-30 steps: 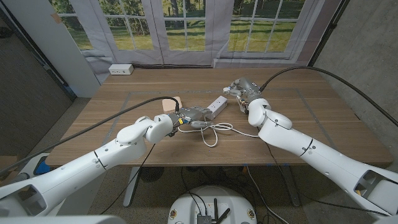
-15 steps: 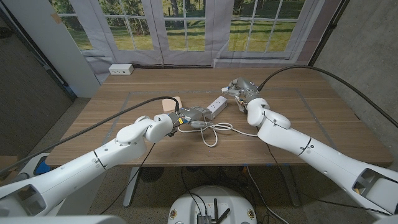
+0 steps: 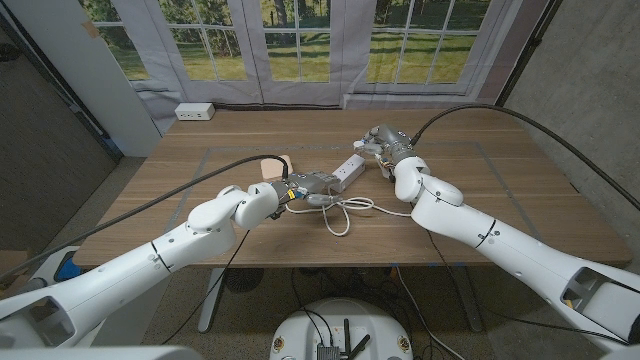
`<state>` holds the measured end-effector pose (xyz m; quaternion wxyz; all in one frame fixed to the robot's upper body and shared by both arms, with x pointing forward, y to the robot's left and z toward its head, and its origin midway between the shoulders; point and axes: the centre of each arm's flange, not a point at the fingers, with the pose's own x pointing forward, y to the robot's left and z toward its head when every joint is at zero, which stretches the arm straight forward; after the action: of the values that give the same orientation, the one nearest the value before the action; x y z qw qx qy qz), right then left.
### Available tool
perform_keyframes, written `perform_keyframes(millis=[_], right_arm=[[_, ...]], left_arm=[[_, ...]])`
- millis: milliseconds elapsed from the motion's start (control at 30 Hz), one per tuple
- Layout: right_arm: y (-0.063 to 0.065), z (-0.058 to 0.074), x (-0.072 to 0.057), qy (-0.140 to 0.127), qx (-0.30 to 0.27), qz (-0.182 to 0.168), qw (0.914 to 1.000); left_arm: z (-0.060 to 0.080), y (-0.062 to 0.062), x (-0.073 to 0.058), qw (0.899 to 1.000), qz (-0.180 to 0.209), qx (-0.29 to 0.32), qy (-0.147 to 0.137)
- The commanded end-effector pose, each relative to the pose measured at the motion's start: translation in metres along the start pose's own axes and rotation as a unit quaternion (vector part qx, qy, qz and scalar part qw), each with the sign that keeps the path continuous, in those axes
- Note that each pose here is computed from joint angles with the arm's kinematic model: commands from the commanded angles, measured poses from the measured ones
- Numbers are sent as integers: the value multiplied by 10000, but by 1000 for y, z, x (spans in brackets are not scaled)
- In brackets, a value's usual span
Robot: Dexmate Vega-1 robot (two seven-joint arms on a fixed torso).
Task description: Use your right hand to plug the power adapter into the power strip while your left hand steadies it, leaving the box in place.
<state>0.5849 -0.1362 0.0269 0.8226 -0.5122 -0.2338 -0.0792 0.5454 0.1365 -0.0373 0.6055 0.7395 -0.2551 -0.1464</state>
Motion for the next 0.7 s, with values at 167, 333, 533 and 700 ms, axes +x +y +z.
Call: perform_keyframes(millis=[167, 333, 533, 700], right_arm=[[6, 6, 5, -60, -52, 19, 10000], [11, 10, 3, 3, -63, -35, 10000], [17, 13, 1, 24, -32, -36, 10000], [21, 14, 1, 40, -2, -55, 10000]], left_arm=[[2, -2, -1, 10000, -3, -12, 33], [2, -2, -3, 10000, 6, -20, 48], [2, -3, -4, 10000, -5, -36, 51], [1, -4, -5, 10000, -3, -30, 48]])
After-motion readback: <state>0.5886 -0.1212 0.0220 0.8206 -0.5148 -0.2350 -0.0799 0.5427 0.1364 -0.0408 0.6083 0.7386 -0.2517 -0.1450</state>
